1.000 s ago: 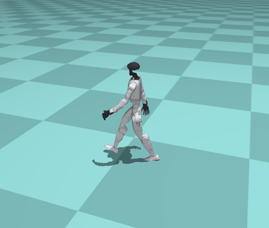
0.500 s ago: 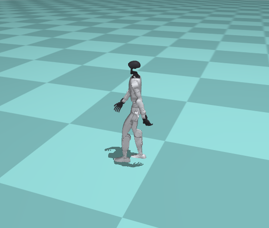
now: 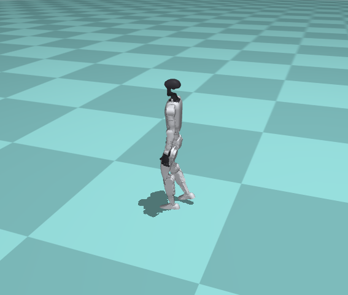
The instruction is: Walk run
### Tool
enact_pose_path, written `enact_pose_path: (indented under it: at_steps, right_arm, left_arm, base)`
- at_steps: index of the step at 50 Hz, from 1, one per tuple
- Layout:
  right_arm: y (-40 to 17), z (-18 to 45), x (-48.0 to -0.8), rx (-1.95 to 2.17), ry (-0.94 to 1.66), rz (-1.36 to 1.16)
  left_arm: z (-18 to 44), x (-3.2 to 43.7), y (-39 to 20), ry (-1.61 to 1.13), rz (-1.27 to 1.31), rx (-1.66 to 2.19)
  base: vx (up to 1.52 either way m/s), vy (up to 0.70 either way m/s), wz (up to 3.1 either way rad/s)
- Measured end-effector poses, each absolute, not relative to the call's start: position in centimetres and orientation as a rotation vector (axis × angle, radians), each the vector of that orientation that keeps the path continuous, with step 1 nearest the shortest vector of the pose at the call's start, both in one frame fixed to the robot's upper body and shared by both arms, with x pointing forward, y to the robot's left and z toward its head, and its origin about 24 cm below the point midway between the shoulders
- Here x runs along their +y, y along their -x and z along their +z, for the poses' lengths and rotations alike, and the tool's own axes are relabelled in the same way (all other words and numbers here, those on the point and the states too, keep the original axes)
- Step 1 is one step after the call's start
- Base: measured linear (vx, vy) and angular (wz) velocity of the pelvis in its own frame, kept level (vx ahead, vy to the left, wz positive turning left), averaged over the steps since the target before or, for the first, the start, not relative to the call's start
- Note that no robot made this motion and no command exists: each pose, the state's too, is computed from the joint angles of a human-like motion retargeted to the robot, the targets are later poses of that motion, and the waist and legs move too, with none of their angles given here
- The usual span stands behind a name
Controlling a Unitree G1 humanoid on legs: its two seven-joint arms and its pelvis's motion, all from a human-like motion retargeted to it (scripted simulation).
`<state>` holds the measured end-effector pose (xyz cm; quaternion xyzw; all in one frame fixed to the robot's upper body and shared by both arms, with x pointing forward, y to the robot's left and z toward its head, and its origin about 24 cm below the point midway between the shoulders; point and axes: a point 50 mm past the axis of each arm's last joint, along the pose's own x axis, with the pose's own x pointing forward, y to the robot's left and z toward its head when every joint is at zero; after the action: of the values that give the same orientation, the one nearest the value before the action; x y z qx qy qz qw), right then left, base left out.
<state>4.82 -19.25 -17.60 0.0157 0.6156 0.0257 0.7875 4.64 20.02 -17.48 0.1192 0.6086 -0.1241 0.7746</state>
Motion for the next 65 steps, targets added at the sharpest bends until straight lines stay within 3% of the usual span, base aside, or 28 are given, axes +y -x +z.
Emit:
enact_pose_path:
  at_steps: [7,15,23,28,47,57,65]
  right_arm:
    - [-0.2,-17.7,-20.1,1.508,-0.096,0.066]
    - [3.2,-17.6,-18.9,1.582,-0.218,-0.05]
    - [0.3,-17.8,-19.3,1.509,-0.161,-0.003]
    - [-1.6,-17.9,-19.0,1.441,-0.137,-0.001]
    - [-5.7,-17.7,-17.6,1.333,-0.085,0.134]
    - [-7.6,-17.6,-16.7,1.334,0.04,0.16]
    - [-3.9,-18.1,-17.0,1.44,-0.04,0.066]
  left_arm:
    - [-17.1,20.2,-6.5,-0.301,-0.305,1.247]
    - [-17.6,19.6,-3.3,-0.31,-0.275,1.326]
    - [-17.9,18.6,1.7,-0.237,-0.23,1.486]
    - [-17.8,19.4,3.4,-0.331,-0.298,1.553]
    - [-17.2,22.9,-3.9,-0.523,-0.316,1.392]
    - [-17.1,23.6,-3.3,-0.476,-0.275,1.408]
    - [-17.0,24.2,-1.8,-0.485,-0.253,1.428]
  base:
    - [0.32,0.0,0.28]
    - [0.3,-0.07,0.37]
    - [0.08,-0.01,0.2]
    - [0.06,-0.03,0.11]
    - [-0.1,-0.07,-0.34]
    - [-0.18,-0.06,-2.09]
    - [0.0,-0.14,-1.73]
